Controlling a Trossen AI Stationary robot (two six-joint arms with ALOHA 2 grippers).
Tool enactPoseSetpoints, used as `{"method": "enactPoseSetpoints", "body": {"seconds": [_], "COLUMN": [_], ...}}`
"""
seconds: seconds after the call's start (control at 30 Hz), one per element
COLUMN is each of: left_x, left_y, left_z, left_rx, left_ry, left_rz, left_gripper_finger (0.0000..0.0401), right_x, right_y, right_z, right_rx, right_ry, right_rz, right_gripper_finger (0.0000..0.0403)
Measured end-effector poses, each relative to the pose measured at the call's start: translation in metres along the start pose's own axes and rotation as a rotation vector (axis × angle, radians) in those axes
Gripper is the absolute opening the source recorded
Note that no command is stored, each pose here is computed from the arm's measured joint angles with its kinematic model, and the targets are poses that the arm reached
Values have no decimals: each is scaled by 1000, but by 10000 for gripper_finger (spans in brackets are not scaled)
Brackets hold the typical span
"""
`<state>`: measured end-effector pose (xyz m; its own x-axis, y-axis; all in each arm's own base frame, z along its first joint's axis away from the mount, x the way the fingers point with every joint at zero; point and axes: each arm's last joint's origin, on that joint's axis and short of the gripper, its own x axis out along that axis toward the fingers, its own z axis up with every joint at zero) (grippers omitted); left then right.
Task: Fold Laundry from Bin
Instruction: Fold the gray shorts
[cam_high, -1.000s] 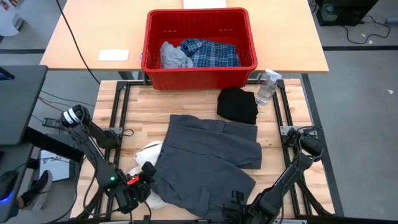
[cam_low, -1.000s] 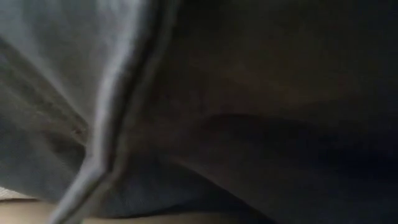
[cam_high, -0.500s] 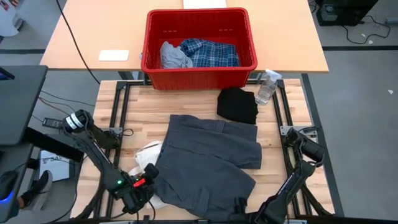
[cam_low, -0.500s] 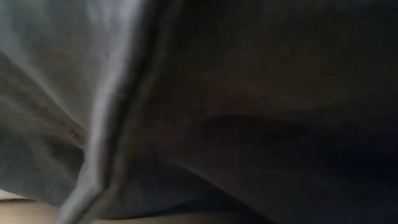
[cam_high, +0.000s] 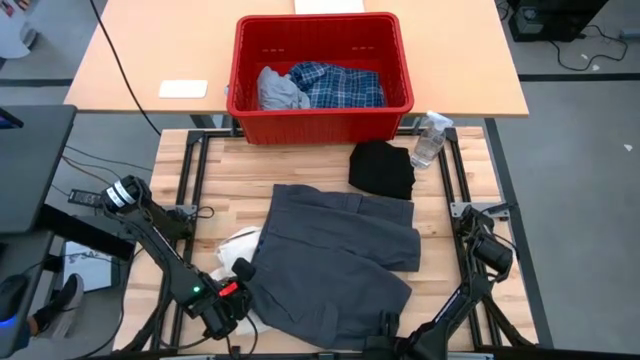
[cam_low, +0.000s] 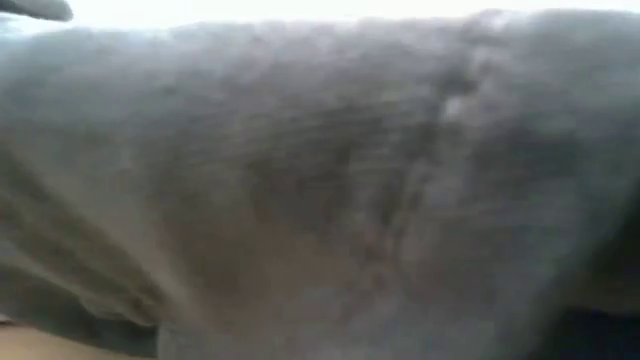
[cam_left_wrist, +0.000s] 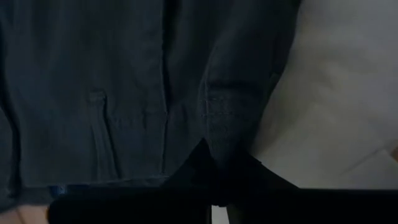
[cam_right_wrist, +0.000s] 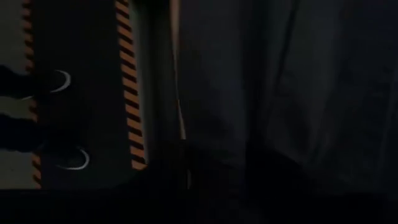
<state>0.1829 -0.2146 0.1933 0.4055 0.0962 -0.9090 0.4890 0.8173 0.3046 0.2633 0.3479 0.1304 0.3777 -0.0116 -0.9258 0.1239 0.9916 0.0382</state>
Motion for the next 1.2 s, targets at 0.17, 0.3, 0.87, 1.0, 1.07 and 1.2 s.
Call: {"method": "enactPoseSetpoints", "body": {"seconds": [0.17,0.3,0.87,1.0,1.07,1.2], "left_x": [0,-5,-51,-69,-79,-90], "left_y": [-1,-2,-16,-2,9,40], "left_z": [1,6,30,29,26,13], "left_rx": [-112,-160,-274,-304,-318,-379], "left_ry": [-10,-61,-340,-314,-298,-230], "left_rz": [-16,-90,-410,-370,-312,-140], "left_gripper_finger": [16,15,13,13,13,13], "right_x": [-6,-22,-152,-167,-173,-183], "right_y": [-4,-9,-49,-70,-83,-117], "right_z": [1,10,42,45,44,47], "right_rx": [-3,42,351,457,511,572], "right_ry": [19,40,24,60,80,115], "right_rz": [-17,27,292,226,155,-11], "right_gripper_finger": [38,19,16,16,16,16]}}
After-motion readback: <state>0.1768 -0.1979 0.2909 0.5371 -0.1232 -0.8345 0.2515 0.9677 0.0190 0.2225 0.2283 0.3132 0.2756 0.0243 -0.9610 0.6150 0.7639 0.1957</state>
